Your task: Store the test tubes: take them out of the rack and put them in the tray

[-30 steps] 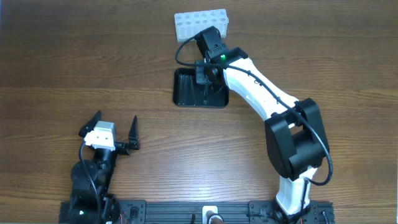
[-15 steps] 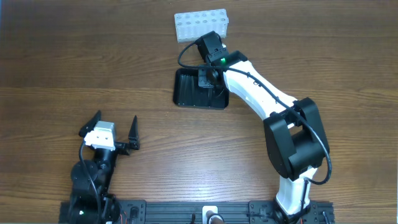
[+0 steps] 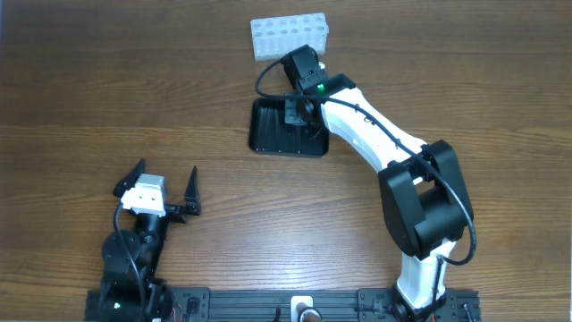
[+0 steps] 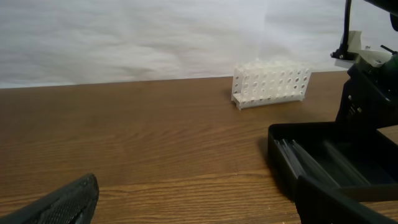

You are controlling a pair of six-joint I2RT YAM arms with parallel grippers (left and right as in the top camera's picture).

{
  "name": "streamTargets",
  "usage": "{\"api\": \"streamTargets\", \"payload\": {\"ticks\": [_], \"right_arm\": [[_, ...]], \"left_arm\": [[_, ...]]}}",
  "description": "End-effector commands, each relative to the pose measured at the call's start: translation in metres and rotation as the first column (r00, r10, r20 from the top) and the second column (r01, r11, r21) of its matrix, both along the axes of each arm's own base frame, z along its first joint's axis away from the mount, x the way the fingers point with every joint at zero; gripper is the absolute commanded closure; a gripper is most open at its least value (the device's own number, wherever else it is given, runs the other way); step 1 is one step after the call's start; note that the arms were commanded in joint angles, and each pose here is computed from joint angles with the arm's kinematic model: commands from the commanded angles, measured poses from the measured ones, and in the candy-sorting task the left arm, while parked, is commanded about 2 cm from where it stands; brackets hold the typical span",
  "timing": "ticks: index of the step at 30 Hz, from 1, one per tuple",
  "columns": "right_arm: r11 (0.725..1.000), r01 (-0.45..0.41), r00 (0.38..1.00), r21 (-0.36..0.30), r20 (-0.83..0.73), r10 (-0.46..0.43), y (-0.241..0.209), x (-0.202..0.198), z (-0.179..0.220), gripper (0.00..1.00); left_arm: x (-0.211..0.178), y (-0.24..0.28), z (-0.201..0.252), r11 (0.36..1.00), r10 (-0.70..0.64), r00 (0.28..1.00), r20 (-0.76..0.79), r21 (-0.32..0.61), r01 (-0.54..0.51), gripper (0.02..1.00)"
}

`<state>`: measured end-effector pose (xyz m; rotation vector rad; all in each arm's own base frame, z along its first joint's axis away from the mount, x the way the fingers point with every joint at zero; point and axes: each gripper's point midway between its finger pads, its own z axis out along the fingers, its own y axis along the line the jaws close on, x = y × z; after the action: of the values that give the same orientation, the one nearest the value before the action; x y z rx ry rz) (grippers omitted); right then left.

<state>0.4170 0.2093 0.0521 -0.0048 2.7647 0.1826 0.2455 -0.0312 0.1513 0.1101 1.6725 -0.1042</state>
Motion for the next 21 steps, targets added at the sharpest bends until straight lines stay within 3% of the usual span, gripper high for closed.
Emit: {"api": "streamTargets", "payload": {"ticks": [1, 6, 8, 11, 17, 21], "right_arm": [[1.000, 0.012, 1.000, -0.013, 0.008, -0.012, -0.004, 0.002, -0.003, 0.757], [1.000, 0.010, 0.996, -0.014, 0.094, -0.008, -0.008, 0.013, 0.025, 0.744], [0.999, 0.034, 0.987, -0.025, 0.160, -0.030, -0.016, 0.017, 0.051, 0.619], [0.999, 0.015, 0.960, -0.041, 0.281, -0.003, -0.026, 0.019, 0.103, 0.566], [0.996, -0.058, 0.868, -0.071, 0.489, 0.086, -0.057, 0.001, 0.202, 0.470], [0.999, 0.010, 0.789, -0.038, 0.614, 0.015, -0.103, -0.024, 0.246, 0.417]], "left_arm": [[0.000, 0.000, -0.001, 1.000, -0.003, 1.000, -0.001, -0.008, 0.003, 0.018], [0.000, 0.000, -0.001, 1.000, -0.003, 1.000, -0.001, -0.008, 0.003, 0.018], [0.000, 0.000, -0.001, 1.000, -0.003, 1.000, -0.001, -0.008, 0.003, 0.020], [0.000, 0.000, -0.001, 1.000, -0.003, 1.000, -0.001, -0.008, 0.003, 0.018], [0.000, 0.000, -0.001, 1.000, -0.003, 1.000, -0.001, -0.008, 0.003, 0.018], [0.000, 0.000, -0.001, 1.000, -0.003, 1.000, -0.001, -0.008, 0.003, 0.018]]}}
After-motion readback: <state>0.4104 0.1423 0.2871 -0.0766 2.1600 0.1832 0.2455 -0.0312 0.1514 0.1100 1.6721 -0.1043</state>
